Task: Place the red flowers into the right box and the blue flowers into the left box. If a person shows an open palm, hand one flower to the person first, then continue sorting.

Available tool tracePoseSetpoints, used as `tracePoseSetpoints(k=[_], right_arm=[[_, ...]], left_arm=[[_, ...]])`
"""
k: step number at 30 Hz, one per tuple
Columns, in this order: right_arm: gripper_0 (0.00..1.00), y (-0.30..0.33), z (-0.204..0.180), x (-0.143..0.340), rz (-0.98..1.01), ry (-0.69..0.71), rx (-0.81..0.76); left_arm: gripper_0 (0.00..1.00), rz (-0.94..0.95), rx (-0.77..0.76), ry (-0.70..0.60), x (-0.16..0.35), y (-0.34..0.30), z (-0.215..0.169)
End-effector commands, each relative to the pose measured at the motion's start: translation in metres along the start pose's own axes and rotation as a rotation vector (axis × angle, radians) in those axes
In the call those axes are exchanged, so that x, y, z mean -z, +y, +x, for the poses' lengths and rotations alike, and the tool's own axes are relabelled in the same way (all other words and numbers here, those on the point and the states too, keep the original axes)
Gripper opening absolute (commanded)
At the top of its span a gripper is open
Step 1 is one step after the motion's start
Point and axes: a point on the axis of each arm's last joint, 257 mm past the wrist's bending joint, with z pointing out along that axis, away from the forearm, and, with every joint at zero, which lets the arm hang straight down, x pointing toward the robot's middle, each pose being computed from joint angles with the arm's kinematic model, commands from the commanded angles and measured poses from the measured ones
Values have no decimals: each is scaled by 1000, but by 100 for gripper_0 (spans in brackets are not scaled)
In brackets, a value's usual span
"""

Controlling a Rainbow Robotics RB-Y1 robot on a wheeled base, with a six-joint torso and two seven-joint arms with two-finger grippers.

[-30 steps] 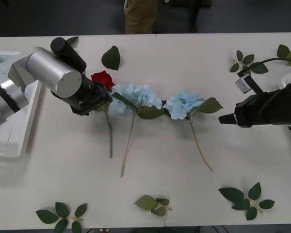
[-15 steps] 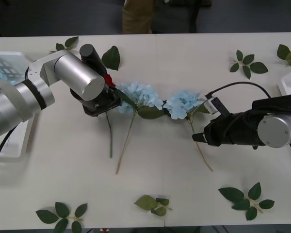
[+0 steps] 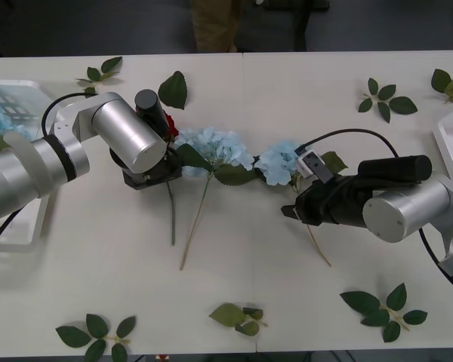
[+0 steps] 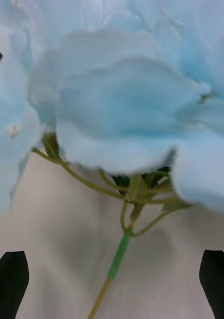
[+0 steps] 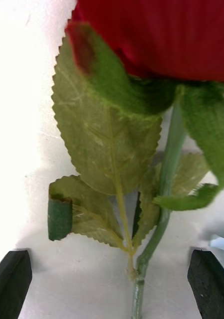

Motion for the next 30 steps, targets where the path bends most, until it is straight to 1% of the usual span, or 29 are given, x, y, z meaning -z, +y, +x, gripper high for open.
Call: tracePoseSetpoints(k=[1,2,3,4,5,7,10,11,12,16,19,20,25,27,30], right_arm=[[100,24,-23,-7,5,-37,11],[100,23,-23,-8,14,-35,19],[98,24,-23,-9,16,-34,22],[92,24,-23,-11,25,-31,30],[87,25,-21,-12,31,-28,38],[75,24,-19,-13,45,-21,53],[56,22,-16,-15,63,-10,74],[52,22,-15,-15,65,-7,75],[44,21,-14,-15,68,-4,78],[18,18,-10,-16,82,8,88],[8,14,-7,-17,104,18,111],[0,13,-6,-18,115,21,128],[0,10,-6,-18,131,23,131],[0,10,-6,-17,131,23,122],[0,6,-15,-12,119,-3,68]], left_arm=[[86,9,-81,-45,8,-14,-14],[75,3,-87,-49,7,-12,-14],[65,1,-88,-51,7,-12,-15],[39,-5,-93,-56,6,-9,-15],[18,-7,-96,-61,5,-8,-16],[1,-16,-102,-68,3,-5,-17],[0,-25,-108,-72,1,-1,-16],[0,-24,-108,-71,1,-1,-16],[0,-26,-109,-69,0,0,-15],[0,-26,-108,-66,0,0,-14],[0,-26,-107,-67,0,1,-14],[0,-25,-103,-65,0,0,-13],[0,-61,-110,-65,7,13,-18],[0,-76,-120,-64,19,21,-21],[0,-104,-138,-59,53,37,-29]])
